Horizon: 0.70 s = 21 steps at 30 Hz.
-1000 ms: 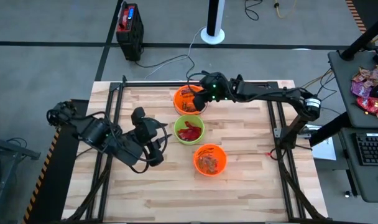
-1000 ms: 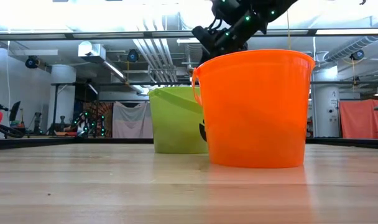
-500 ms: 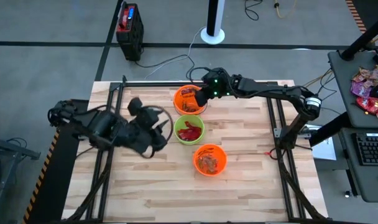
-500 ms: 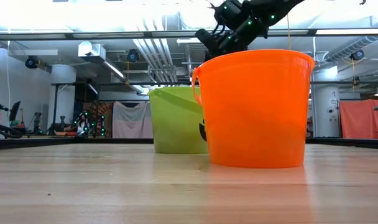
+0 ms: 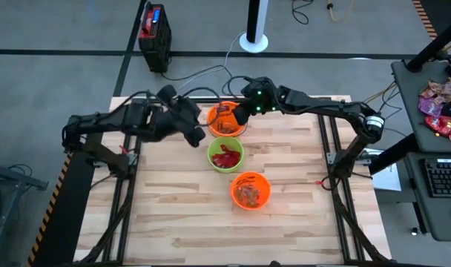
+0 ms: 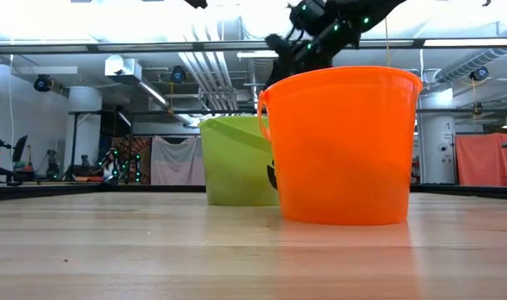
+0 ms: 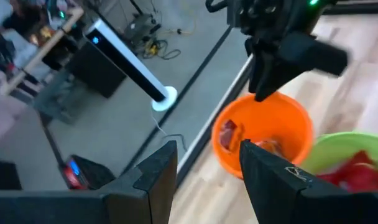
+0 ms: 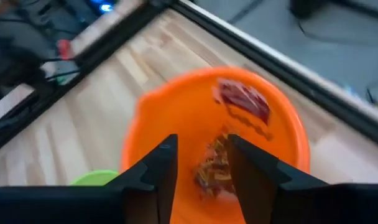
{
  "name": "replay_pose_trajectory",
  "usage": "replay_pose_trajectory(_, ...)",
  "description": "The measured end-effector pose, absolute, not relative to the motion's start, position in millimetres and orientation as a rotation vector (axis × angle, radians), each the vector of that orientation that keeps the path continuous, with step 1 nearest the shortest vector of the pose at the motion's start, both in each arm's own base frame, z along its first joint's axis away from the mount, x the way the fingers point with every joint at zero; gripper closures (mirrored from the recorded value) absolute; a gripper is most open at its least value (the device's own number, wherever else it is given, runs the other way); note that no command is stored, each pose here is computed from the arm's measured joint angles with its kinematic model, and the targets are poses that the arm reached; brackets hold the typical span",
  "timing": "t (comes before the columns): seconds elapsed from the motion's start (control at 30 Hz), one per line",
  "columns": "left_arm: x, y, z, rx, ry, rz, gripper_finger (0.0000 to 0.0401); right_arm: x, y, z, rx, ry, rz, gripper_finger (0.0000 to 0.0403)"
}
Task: Sort candy by brand, put in halloween buckets
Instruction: Return to Home Position
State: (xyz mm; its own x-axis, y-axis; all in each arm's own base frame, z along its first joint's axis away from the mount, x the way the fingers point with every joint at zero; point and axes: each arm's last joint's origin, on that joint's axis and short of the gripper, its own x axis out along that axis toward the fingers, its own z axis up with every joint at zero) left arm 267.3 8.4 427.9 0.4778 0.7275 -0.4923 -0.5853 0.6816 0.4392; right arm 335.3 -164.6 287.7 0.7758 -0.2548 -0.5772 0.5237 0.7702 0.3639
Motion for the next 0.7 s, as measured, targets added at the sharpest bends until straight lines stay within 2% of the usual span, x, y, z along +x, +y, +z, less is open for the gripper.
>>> replay_pose_trajectory(0.23, 258, 39, 423, 0.274, 0.656, 0.799, 0.0243, 329, -156, 324, 0.243, 0.435, -0.257, 0.0262)
replay_pose_trajectory(0.37, 238, 49, 411, 0.221, 0.597, 0.772, 0.0243, 325, -149, 334, 0.218, 0.406, -0.240, 0.0268)
replay_pose_trajectory(0.53, 216, 51, 397, 0.202, 0.590, 0.883, 0.0243, 314, -141, 344, 0.104, 0.394, -0.211, 0.0278)
replay_pose_trajectory(0.7, 213, 48, 392, -0.049, 0.451, 0.842, 0.0243, 295, -153, 345, 0.076, 0.377, -0.163, 0.0289)
